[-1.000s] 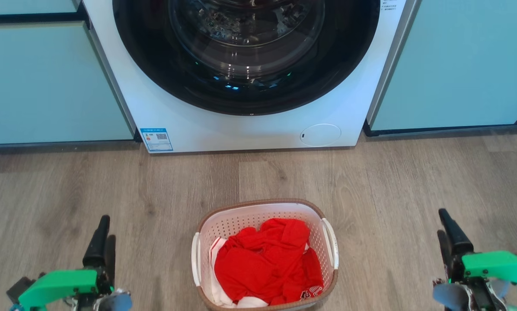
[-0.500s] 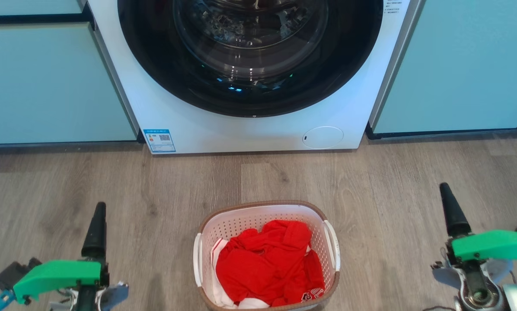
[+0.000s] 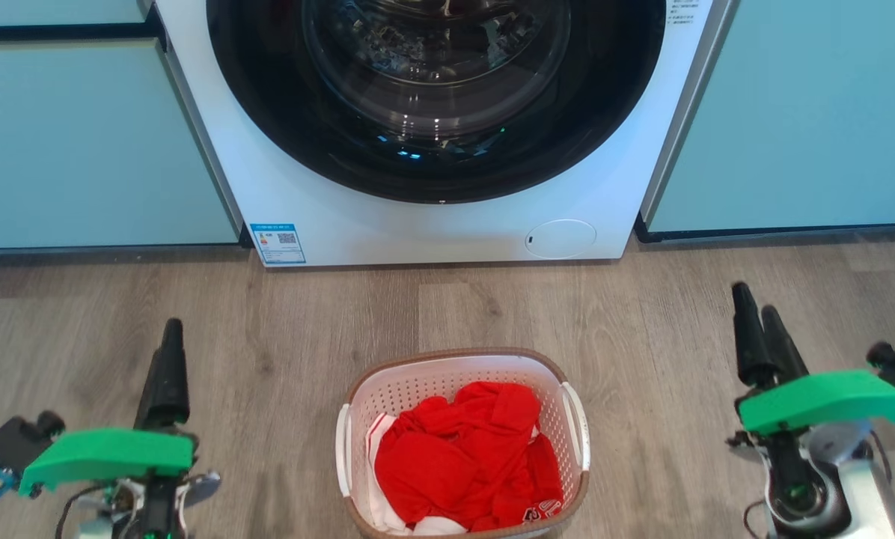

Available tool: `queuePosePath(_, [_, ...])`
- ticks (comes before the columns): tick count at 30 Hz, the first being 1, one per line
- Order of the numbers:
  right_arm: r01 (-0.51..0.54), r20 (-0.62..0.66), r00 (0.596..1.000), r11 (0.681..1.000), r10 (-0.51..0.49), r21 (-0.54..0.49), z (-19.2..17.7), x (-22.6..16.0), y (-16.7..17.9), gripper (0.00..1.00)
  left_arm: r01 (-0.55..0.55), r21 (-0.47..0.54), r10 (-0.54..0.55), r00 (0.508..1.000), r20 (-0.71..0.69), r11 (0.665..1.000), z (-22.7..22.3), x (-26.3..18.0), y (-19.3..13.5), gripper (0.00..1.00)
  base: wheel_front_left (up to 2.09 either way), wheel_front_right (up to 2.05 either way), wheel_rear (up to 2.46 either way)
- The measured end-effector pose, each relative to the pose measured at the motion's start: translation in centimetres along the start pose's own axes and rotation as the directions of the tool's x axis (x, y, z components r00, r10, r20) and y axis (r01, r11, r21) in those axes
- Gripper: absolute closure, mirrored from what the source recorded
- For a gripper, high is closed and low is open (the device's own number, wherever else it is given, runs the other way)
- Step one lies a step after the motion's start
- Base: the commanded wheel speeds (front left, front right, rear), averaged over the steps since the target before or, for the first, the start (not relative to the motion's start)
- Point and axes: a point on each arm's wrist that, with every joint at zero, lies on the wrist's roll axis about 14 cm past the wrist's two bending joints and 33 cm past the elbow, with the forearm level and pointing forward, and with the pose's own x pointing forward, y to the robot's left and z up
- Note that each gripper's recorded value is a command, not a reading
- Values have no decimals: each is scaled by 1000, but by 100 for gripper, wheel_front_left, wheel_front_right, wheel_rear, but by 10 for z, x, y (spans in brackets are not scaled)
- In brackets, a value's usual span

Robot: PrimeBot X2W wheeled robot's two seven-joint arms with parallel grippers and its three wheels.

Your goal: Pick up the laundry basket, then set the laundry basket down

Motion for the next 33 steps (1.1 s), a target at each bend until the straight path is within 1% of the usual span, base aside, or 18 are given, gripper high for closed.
queuePosePath(3, [-38, 3, 999, 997, 38, -60, 2, 4, 12, 0, 25, 83, -24, 1000, -12, 996, -5, 1, -10, 0, 0, 0, 0])
queuePosePath(6, [-62, -9, 998, 991, 61, -117, -2, 4, 18, 0, 48, 171, -43, 999, -32, 984, -13, 1, -20, 0, 0, 0, 0])
queuePosePath(11, [-98, -13, 995, 974, 97, -203, -4, 4, 29, 0, 75, 293, -62, 997, -52, 953, -23, 1, -34, 0, 0, 0, 0])
queuePosePath(14, [-120, -12, 993, 960, 121, -252, -4, 5, 35, 0, 94, 359, -77, 995, -60, 929, -29, 2, -42, 0, 0, 0, 0])
queuePosePath(17, [-148, -17, 989, 941, 150, -306, -4, 6, 43, 0, 116, 432, -91, 993, -79, 894, -37, 0, -48, 0, 0, 0, 0])
queuePosePath(21, [-167, -21, 985, 916, 171, -366, -4, 5, 48, 0, 135, 537, -91, 990, -108, 833, -48, -4, -51, 0, 0, 0, 0])
queuePosePath(22, [-167, -21, 985, 916, 171, -366, -4, 5, 48, 0, 135, 537, -91, 990, -108, 833, -48, -4, -51, 0, 0, 0, 0])
queuePosePath(23, [-169, -19, 984, 907, 175, -386, -4, 4, 49, 0, 155, 589, -96, 987, -129, 793, -55, -6, -52, 0, 0, 0, 0])
queuePosePath(24, [-169, -19, 984, 907, 175, -386, -4, 4, 49, 0, 155, 589, -96, 987, -129, 793, -55, -6, -52, 0, 0, 0, 0])
queuePosePath(28, [-159, -12, 986, 898, 169, -410, -3, 2, 46, 0, 190, 666, -112, 981, -158, 722, -68, -9, -60, 0, 0, 0, 0])
queuePosePath(33, [-149, -30, 988, 883, 152, -445, -10, 0, 39, 0, 198, 709, -107, 979, -172, 676, -78, -12, -60, 0, 0, 0, 0])
